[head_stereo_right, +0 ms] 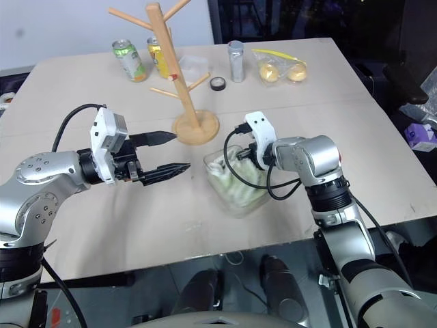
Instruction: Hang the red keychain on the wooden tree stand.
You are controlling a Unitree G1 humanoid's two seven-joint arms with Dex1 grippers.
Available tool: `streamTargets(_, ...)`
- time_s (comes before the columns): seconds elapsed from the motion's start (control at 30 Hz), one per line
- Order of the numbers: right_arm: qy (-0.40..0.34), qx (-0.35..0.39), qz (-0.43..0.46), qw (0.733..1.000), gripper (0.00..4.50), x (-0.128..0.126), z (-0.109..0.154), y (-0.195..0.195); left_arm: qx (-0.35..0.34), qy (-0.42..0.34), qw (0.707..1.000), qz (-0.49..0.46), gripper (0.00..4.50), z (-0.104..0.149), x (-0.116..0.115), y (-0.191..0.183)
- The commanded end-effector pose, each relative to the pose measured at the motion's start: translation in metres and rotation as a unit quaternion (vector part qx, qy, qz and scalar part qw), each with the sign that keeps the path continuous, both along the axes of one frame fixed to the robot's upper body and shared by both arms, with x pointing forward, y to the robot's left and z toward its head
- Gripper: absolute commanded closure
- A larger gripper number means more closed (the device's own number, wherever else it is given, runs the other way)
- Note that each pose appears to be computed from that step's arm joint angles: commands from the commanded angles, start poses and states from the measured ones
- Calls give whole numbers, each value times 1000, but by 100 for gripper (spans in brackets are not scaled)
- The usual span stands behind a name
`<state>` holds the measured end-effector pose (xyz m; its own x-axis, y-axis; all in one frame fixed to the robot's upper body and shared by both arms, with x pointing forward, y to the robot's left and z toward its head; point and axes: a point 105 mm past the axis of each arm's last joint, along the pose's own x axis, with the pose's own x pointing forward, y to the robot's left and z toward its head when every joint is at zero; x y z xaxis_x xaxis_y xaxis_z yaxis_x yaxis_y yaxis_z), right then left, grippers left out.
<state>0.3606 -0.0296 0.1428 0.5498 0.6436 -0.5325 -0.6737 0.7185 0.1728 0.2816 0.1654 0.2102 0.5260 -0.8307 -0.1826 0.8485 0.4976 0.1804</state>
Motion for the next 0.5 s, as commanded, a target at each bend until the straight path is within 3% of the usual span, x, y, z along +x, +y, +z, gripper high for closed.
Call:
streamTargets(0.03, -17, 8, -9, 1000, 443, 4, 9, -4, -6, -19, 1000, -7, 0, 9, -7, -2)
streamTargets(0.17, -29, 22, -45, 998, 443, 16, 22, -21, -9, -12, 1000, -18, 0, 9, -10, -6)
streamTargets(0.33, -71, 61, -134, 986, 443, 47, 63, -55, -32, -16, 999, -33, 0, 20, -5, -15)
streamTargets(0.5, -128, 68, -256, 956, 443, 86, 89, -103, -52, -24, 997, -52, 0, 25, 2, -30)
